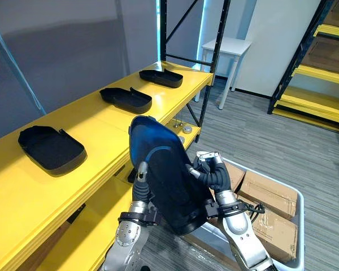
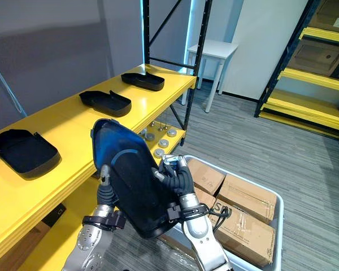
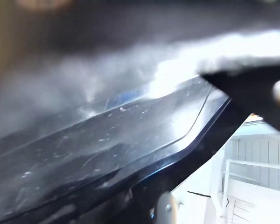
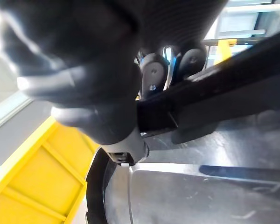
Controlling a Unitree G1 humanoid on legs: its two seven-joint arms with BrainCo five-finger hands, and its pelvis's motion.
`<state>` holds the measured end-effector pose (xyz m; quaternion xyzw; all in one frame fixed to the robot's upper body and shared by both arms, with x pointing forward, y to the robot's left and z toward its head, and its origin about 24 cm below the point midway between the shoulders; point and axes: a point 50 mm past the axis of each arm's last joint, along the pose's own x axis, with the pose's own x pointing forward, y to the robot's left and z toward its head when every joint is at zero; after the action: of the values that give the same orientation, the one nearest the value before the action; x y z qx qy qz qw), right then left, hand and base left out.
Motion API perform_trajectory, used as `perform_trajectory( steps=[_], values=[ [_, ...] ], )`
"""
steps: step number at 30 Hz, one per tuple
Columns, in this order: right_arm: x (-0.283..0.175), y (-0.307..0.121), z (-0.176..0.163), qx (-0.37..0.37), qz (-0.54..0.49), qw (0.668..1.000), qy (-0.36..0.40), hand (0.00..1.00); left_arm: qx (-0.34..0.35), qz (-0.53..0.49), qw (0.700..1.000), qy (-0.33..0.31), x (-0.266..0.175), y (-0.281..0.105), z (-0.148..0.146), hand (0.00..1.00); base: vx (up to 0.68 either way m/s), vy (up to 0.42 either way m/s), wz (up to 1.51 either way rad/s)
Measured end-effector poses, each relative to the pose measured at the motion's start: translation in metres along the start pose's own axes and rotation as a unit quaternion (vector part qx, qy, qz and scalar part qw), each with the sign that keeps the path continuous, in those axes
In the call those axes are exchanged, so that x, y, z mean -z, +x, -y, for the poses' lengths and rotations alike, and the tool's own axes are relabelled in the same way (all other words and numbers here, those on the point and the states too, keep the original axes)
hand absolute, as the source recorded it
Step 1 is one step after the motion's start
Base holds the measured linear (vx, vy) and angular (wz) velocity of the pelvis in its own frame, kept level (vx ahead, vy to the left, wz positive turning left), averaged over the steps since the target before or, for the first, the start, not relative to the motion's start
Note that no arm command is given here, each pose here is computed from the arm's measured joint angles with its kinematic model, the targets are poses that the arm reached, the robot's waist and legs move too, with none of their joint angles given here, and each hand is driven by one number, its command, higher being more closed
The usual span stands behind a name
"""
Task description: Walk over and take plastic housings, then place them on the shelf
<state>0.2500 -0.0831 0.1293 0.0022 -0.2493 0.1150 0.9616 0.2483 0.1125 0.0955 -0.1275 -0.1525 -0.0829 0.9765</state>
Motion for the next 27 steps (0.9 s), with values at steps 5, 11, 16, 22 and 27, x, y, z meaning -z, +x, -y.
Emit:
perform_trajectory(
  steps=[5, 11, 16, 22, 27],
  values=[
    [-0.0005, 0.0, -0.0003, -0.003, 0.002, 1.0, 0.002, 1.0, -0.002, 0.0, 1.0, 0.002, -0.0003, 0.0001, -0.0016, 1.0, 0.0, 0.0, 0.0],
    [-0.0034, -0.0003, 0.0003, -0.01, 0.007, 1.0, 0.003, 1.0, -0.004, 0.001, 1.0, 0.002, -0.0006, 0.0002, -0.0025, 1.0, 0.0, 0.0, 0.0],
    [-0.0027, -0.0036, 0.0013, -0.009, 0.003, 1.0, 0.002, 1.0, -0.004, -0.001, 1.0, 0.004, -0.0002, 0.0001, -0.0032, 1.0, 0.0, 0.0, 0.0],
    [-0.0018, -0.0043, 0.0019, -0.019, 0.0, 1.0, -0.003, 1.0, -0.007, 0.001, 1.0, -0.005, -0.0009, 0.0003, -0.0043, 0.0, 0.0, 0.0, 0.0],
    [-0.0015, -0.0043, 0.002, -0.02, -0.002, 1.0, 0.007, 1.0, 0.0, -0.003, 1.0, -0.002, -0.0003, 0.0001, -0.0046, 0.0, 0.0, 0.0, 0.0]
  ],
)
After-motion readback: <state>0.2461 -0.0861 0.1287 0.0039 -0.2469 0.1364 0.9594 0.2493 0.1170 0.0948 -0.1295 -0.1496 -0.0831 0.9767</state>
